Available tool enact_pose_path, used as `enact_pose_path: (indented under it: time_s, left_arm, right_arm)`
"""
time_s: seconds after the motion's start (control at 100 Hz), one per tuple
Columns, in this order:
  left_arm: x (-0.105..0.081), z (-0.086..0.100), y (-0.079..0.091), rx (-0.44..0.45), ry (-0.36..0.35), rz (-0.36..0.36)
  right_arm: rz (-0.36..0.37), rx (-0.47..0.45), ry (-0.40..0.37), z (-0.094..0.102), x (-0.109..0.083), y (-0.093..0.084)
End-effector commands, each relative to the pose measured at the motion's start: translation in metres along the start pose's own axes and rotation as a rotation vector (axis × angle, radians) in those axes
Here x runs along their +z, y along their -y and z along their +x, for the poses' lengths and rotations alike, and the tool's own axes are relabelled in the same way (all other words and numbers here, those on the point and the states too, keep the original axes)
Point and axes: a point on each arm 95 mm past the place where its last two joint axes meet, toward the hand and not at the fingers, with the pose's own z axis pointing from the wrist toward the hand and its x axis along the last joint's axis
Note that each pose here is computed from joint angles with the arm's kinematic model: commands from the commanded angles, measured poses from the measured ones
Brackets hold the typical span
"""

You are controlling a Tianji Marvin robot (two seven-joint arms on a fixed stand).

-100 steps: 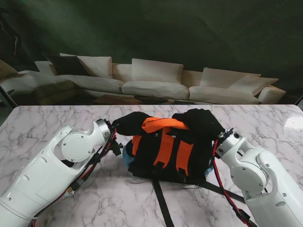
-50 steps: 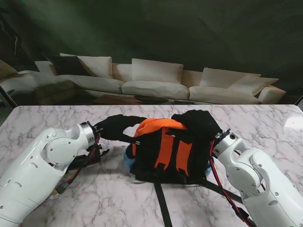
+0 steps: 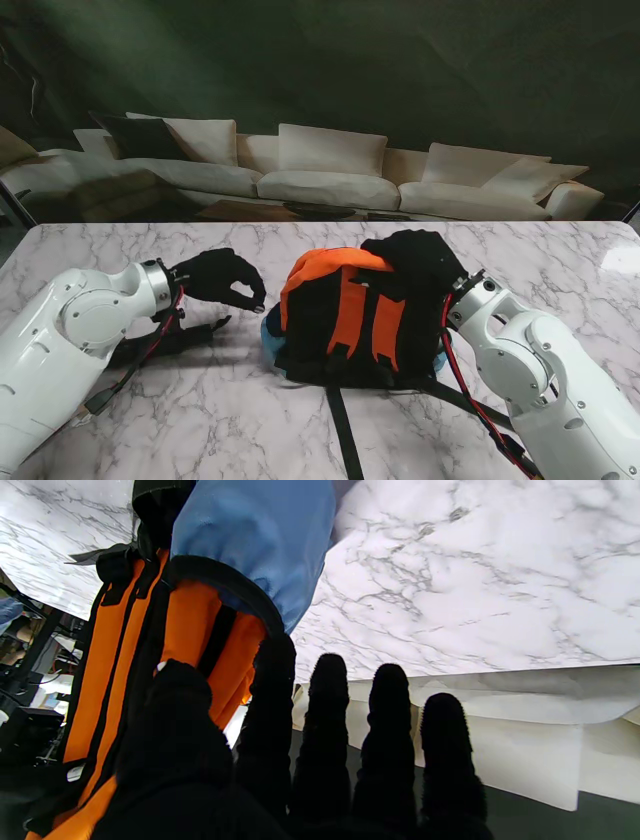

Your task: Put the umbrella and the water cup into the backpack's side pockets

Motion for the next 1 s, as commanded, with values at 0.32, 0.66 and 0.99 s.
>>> enact_pose_path:
  time_s: [0.32,0.66,0.99]
  left_arm:
    - [0.028,0.015,-0.012,-0.089,-0.072,-0.022]
    - [0.038,0.023,-0.008,-0.101,-0.094,-0.021]
    - [0.043,0.023,-0.007,-0.038,-0.079,-0.05]
  right_arm:
    - [0.017,0.0,0.008,0.0,-0.002,0.005]
    - [0.019,0.006,0.005,0.002,0.0,0.006]
    - [0.013,0.007,0.007,0.004,-0.003,0.006]
